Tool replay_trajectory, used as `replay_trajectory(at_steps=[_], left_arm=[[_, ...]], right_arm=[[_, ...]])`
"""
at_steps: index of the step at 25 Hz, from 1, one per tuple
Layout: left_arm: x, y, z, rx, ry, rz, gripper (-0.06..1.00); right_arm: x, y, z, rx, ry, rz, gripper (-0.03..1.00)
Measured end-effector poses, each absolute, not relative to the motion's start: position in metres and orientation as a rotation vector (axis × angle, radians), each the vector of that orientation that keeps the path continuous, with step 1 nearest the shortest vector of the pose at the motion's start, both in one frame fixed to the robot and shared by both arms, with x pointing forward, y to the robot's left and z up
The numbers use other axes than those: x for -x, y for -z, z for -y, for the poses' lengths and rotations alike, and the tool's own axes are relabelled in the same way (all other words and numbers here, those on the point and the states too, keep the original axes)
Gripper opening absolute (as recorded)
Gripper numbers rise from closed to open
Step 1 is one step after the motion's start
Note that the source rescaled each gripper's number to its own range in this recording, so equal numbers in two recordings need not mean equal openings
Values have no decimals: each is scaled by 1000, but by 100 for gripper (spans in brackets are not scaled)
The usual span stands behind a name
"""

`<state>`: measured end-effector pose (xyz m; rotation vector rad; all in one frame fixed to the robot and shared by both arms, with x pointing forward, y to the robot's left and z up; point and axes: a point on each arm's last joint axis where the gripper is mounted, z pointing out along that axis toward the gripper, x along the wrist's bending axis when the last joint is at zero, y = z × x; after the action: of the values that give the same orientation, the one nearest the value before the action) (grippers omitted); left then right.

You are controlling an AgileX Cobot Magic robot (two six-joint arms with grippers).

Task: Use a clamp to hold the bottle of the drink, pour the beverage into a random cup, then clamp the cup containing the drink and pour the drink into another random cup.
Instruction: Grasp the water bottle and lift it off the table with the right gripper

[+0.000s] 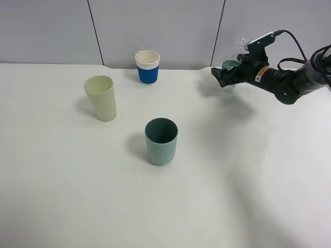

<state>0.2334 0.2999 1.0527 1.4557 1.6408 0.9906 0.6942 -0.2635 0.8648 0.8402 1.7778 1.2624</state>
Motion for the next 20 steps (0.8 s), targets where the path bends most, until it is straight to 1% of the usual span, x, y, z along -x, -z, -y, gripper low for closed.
replay_trajectory(at_steps=[4,12,13,14,16,17,18,20], left_arm=[[-233,-1053,-300,-1456,-991,-1641,96],[-233,-1053,-300,-1456,-991,-1641,96],[-233,-1053,-300,-1456,-991,-1641,96],[-233,-1053,-300,-1456,-991,-1641,96],[-233,-1053,-300,-1456,-991,-1641,96],[-233,-1053,-300,-1456,-991,-1641,96],[-233,-1053,-300,-1456,-991,-1641,96],[-233,-1053,-300,-1456,-991,-1641,96]], right_arm=[[-694,-856,254,-850,-1275,-1808,100],[-695,-854,255,-879,-1268,-1816,99],[-695,-853,255,-901,-1272,-1817,90],[-695,-852,256,-925,-1270,-1822,71],[-695,-851,257,-976,-1273,-1825,15],[-695,-851,257,-999,-1286,-1819,0],[-695,-851,257,-1019,-1296,-1814,5],[-695,-851,257,-1054,-1316,-1804,6]])
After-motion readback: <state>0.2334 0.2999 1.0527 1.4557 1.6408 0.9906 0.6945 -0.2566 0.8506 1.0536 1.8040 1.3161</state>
